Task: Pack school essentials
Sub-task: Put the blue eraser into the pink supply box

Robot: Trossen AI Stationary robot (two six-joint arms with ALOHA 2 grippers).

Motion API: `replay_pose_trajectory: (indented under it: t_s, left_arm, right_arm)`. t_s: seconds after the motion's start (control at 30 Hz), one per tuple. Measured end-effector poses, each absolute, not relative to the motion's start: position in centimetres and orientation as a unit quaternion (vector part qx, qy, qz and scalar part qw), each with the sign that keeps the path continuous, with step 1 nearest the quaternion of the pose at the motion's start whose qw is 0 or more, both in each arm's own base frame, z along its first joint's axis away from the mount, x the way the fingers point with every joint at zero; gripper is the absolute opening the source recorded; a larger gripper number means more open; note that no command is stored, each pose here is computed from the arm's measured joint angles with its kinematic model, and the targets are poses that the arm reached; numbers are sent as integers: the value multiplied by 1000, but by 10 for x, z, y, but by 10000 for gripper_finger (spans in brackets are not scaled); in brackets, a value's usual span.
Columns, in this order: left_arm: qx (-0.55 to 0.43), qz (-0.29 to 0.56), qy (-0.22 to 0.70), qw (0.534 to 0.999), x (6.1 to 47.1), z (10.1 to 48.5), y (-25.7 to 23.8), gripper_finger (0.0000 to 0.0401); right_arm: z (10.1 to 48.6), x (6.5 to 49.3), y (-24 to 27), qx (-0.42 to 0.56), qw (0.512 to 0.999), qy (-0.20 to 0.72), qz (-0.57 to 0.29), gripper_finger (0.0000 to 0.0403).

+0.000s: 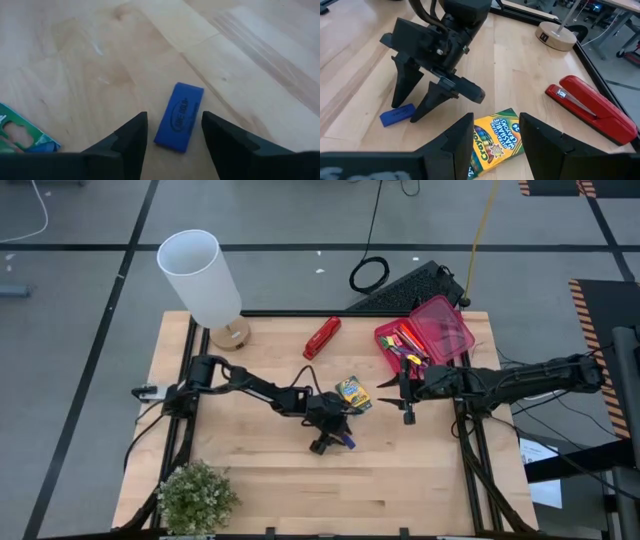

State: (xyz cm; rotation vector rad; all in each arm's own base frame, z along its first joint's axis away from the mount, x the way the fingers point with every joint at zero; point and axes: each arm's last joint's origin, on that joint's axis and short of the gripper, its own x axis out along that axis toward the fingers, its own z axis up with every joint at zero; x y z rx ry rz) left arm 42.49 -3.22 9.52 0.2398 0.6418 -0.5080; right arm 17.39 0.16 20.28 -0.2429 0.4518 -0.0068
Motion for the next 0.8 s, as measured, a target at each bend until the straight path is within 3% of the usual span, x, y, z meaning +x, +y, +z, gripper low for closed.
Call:
replay_pose_trajectory:
  t_s: [0.23, 0.57, 0.8]
  left_arm:
    - [121, -257, 317, 905, 422, 92, -34, 186]
    - [121, -258, 322, 903, 421, 91, -34, 109]
    - [107, -248, 325, 907, 421, 91, -36, 102]
  right_arm:
    - [203, 174, 2, -121, 968, 221, -4, 153]
    - [203, 174, 2, -123, 968, 221, -3, 153]
    - [203, 174, 2, -120, 968, 220, -4, 153]
